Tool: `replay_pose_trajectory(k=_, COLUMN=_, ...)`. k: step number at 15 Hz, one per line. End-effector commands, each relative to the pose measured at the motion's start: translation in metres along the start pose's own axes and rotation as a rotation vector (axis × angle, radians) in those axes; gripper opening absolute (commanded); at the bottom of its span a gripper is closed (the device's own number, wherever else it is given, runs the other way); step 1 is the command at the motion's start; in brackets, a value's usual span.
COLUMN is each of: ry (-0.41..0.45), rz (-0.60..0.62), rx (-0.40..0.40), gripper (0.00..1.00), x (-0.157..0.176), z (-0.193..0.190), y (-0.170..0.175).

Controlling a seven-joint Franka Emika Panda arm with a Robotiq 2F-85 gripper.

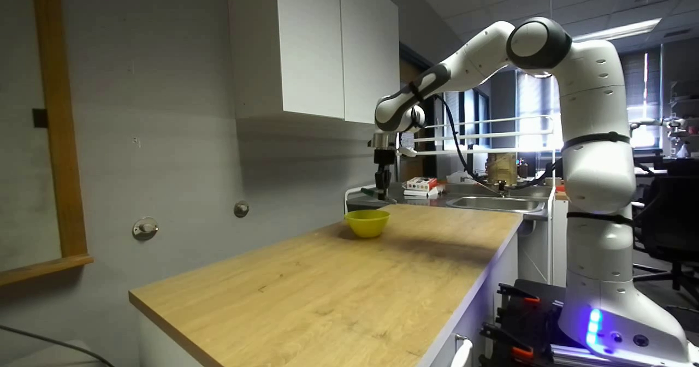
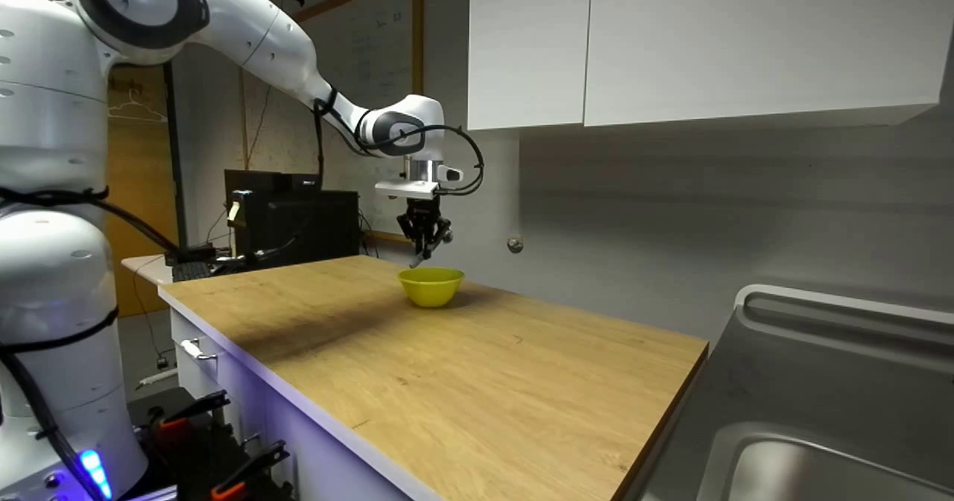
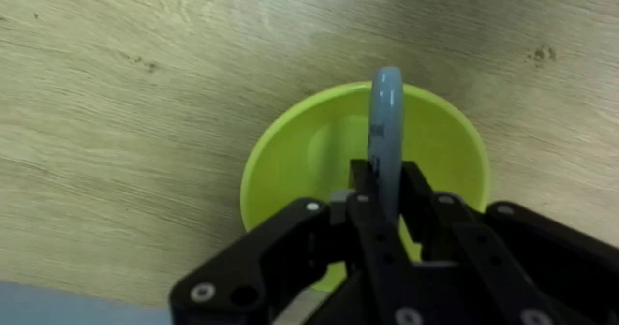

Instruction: Put the marker in the bowl

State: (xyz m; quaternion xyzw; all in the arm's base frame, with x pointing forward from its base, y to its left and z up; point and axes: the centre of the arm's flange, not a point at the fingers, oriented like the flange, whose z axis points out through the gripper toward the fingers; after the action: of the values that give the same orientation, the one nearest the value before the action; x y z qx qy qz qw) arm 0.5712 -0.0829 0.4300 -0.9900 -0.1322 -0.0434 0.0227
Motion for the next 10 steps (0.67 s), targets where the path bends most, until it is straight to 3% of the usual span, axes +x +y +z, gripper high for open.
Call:
replay_pose_trajectory(k=1, ry=0.078, rz=-0.012, rx=0.054, gripper=0.09, x=0.016, z=0.018, y=-0.011)
replay_pose_trajectory(k=10, ry=0.108, rz=-0.059, rx=0.090, gripper=0.09, x=0.028, z=0.043, y=-0.018)
